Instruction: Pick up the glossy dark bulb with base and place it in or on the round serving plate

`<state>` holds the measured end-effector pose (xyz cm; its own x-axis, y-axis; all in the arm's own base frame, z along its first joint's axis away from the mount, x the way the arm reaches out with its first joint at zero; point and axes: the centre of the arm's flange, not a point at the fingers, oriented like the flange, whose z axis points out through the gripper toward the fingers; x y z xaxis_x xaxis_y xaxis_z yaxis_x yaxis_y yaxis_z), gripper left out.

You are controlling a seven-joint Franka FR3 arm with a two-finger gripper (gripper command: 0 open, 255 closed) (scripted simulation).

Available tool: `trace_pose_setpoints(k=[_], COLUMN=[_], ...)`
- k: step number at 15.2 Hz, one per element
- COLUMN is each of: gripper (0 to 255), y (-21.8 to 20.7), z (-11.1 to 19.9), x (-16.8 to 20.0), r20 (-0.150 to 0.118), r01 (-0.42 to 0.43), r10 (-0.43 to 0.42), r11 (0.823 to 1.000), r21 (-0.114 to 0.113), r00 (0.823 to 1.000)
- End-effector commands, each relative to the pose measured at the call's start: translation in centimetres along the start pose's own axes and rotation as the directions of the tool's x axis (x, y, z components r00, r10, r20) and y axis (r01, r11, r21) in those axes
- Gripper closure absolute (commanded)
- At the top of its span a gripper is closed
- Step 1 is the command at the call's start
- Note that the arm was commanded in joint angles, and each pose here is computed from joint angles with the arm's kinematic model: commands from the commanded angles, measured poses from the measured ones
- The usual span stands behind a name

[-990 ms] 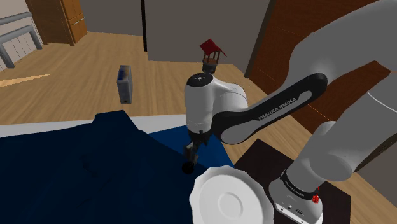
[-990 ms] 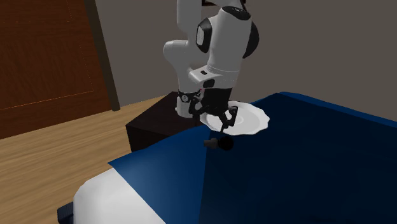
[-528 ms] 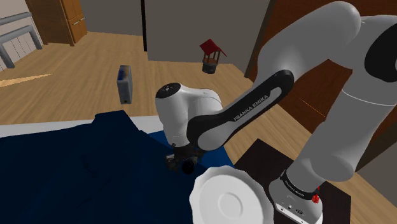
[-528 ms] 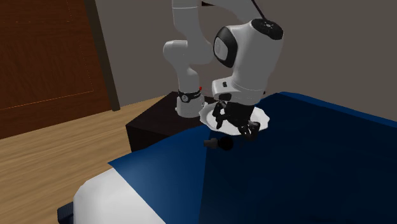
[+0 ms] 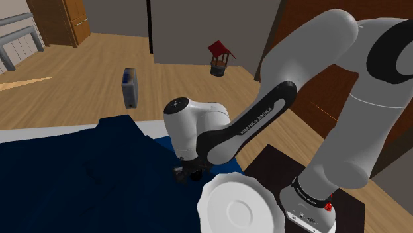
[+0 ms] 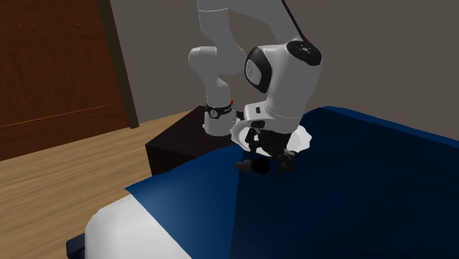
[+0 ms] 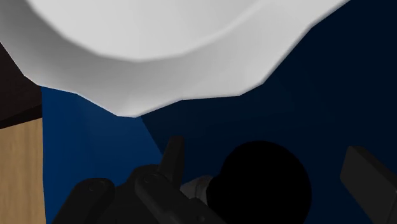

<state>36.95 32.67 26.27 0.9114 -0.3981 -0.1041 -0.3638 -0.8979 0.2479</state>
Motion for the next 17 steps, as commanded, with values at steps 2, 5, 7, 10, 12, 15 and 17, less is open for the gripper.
trace_pose_setpoints(k=[2,5,7,10,12,15,17], gripper=[0,0,255,255,255,255,255], y=[-0.01,-0.01,-0.01,0.01,-0.02,-0.15,0.12], z=[0.11,0.11,0.11,0.17,0.22,0.26,-0.4], x=[0.0,0.0,0.0,0.07,0.13,0.09,-0.05], r20=[0.0,0.0,0.0,0.0,0.0,0.0,0.0], r01=[0.0,0.0,0.0,0.0,0.0,0.0,0.0], r10=[0.0,0.0,0.0,0.0,0.0,0.0,0.0], r11=[1.0,1.0,1.0,1.0,1.0,1.0,1.0], r21=[0.0,0.0,0.0,0.0,0.0,0.0,0.0], r00=[1.0,1.0,1.0,1.0,1.0,1.0,1.0])
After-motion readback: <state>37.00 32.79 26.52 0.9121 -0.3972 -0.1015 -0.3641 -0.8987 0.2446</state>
